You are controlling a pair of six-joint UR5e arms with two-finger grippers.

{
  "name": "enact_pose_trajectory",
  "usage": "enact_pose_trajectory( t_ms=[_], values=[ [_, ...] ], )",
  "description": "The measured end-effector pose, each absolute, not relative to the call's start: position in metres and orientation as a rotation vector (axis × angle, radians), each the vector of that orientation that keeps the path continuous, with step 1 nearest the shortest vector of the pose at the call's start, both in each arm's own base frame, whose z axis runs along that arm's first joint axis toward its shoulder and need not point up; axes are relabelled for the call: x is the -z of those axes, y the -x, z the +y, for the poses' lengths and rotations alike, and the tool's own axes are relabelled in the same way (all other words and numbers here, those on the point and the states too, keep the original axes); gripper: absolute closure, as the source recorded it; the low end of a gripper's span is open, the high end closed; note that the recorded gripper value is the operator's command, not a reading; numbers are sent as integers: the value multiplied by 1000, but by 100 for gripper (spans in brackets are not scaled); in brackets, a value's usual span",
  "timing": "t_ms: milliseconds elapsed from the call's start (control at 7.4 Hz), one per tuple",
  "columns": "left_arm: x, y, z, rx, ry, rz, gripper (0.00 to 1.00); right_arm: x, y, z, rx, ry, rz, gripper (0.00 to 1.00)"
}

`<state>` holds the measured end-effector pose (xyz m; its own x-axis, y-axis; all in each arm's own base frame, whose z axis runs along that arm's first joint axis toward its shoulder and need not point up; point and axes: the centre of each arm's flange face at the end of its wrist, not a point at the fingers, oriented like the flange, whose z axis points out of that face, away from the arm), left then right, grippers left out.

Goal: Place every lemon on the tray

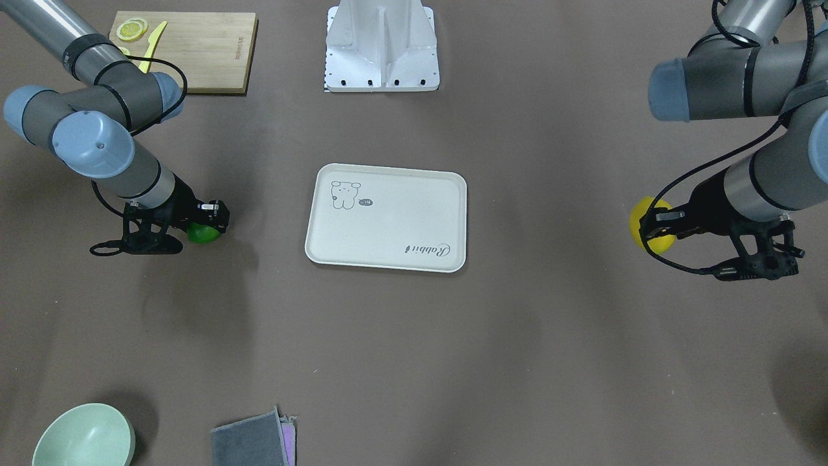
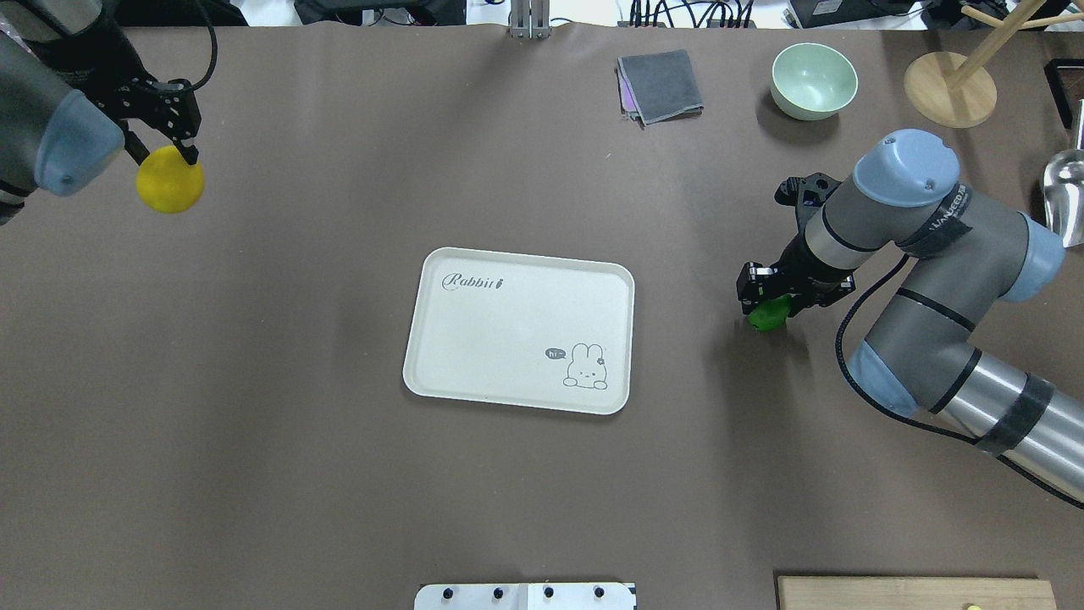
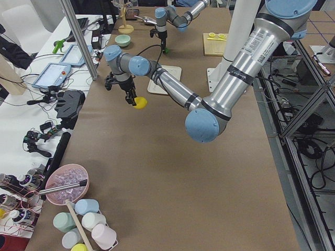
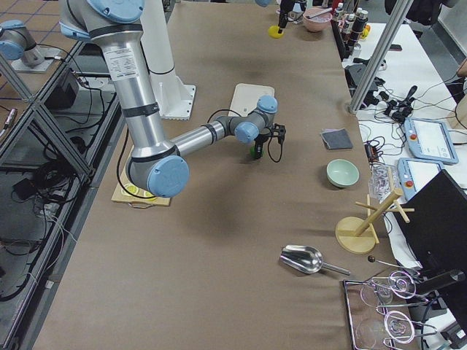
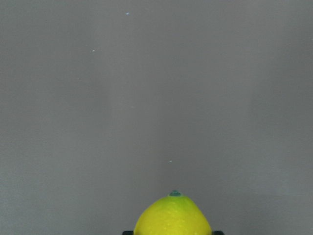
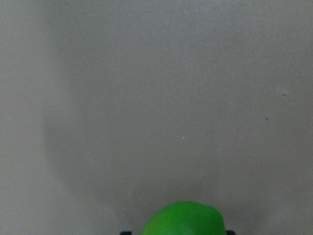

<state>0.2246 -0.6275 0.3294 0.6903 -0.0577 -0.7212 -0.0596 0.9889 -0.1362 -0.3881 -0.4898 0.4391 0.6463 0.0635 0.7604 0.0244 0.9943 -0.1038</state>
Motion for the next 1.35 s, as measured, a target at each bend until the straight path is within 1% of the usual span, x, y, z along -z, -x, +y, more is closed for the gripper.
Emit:
enact_pose_trajectory(
  t_ms=[270,541,676,946,1351],
  values=[
    [-304,-222,-625,31,147,819,100,-434,371,-489,-31,135,-898,60],
    [-291,-218,-623,33,132,829,100,-400,363,-484,-37,115,-936,60],
    [-295,-215,-621,30,129,830,100,-373,363,-485,-24,78,-968,60],
    [-306,-202,-597,14,115,835,100,-323,373,-485,15,-5,-1018,60],
    [-314,-189,-573,20,122,831,100,-284,425,-461,99,-156,-1063,59]
  ],
)
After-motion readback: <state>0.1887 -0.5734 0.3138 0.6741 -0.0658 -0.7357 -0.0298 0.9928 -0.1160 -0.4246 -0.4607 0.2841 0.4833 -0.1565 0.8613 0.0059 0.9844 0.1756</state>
